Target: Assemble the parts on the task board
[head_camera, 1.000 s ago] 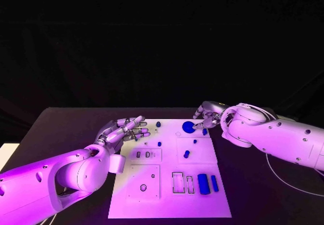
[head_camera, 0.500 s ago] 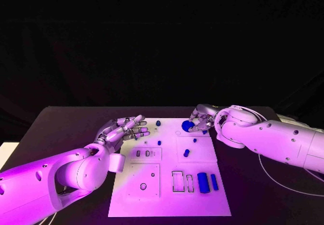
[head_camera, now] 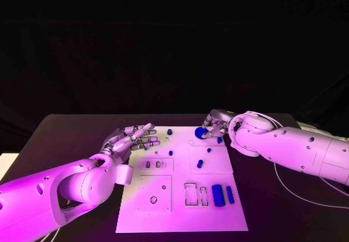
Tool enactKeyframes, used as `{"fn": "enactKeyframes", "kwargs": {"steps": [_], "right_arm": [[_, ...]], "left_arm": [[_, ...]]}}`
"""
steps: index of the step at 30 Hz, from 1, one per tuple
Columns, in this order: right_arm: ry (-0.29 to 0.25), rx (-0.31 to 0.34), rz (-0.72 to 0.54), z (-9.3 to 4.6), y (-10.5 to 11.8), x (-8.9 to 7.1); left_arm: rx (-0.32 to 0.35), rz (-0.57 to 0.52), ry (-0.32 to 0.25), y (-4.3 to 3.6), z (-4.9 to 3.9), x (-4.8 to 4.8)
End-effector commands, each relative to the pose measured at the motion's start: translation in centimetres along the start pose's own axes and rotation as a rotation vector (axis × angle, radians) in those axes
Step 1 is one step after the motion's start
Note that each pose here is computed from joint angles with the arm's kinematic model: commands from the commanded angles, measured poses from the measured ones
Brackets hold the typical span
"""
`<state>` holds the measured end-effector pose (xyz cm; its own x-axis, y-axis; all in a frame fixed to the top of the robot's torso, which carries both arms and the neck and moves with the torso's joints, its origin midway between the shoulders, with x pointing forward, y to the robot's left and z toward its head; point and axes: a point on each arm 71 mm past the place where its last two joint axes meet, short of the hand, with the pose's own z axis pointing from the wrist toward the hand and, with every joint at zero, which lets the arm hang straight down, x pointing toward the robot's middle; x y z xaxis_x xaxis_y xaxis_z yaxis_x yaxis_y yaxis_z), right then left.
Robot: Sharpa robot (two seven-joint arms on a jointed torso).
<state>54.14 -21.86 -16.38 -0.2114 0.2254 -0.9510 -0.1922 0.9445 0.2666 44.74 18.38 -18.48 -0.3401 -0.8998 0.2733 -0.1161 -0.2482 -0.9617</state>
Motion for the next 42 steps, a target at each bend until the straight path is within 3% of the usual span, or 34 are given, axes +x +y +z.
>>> {"fn": "enactKeyframes", "kwargs": {"steps": [1, 16, 29, 42], "right_arm": [[0.033, 0.008, -0.014, 0.03, -0.03, 0.69], [0.019, -0.002, -0.022, -0.32, 0.36, 0.84], [-0.125, -0.028, -0.02, -0.67, 0.61, -0.05], [-0.069, -0.007, -0.037, -0.26, 0.32, 0.38]], "left_arm": [[0.003, -0.012, 0.023, -0.07, 0.05, 0.27], [0.002, -0.013, 0.024, -0.05, 0.08, 0.25], [0.001, -0.013, 0.024, -0.04, 0.09, 0.2], [-0.003, -0.013, 0.025, 0.0, 0.14, 0.2]]}}
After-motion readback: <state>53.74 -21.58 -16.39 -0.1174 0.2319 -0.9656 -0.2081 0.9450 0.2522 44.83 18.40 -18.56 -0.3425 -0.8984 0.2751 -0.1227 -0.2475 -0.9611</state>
